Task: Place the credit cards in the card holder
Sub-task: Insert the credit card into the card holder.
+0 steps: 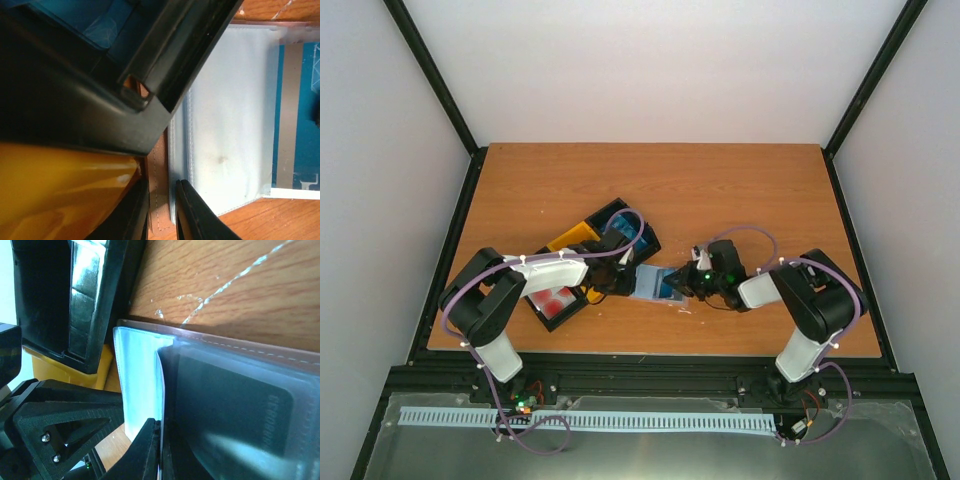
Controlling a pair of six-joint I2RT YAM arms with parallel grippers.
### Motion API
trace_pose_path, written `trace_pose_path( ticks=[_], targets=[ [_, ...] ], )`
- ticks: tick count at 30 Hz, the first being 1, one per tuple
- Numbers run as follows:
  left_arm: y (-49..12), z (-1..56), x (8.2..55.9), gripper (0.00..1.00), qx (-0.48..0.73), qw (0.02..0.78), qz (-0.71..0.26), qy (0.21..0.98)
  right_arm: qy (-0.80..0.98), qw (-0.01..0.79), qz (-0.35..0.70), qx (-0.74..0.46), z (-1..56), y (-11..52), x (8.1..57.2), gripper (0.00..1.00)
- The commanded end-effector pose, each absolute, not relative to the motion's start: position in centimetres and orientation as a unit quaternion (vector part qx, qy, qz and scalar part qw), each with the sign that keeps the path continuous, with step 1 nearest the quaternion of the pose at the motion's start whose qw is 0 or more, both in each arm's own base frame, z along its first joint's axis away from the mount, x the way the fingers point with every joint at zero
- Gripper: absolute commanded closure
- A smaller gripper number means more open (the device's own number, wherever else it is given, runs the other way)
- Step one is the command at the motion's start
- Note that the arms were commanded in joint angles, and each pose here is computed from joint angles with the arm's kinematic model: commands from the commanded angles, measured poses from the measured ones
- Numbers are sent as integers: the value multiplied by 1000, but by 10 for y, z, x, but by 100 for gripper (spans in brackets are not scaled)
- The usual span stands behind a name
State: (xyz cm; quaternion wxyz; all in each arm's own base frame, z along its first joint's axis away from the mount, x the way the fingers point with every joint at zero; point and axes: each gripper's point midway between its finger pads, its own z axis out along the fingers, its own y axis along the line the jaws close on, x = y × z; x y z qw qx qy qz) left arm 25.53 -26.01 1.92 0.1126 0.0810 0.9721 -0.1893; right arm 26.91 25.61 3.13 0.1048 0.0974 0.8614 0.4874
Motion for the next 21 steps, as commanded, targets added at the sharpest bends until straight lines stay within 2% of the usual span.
trace_pose_path(
  ticks=[1, 10, 17, 21],
  targets=[
    [-258, 6, 252, 84, 89, 98, -174, 976, 872, 102, 472, 86, 22, 262, 267, 97],
    [-257, 7, 252, 84, 89, 97, -173, 976, 872, 95, 474, 78, 16, 275, 269, 96],
    [-256, 7, 251, 84, 87, 98, -171, 976, 868, 125, 472, 96, 22, 277, 277, 85],
    [-256, 7, 252, 84, 87, 99, -171, 976, 860, 135, 479, 108, 26, 282, 277, 75]
  ],
)
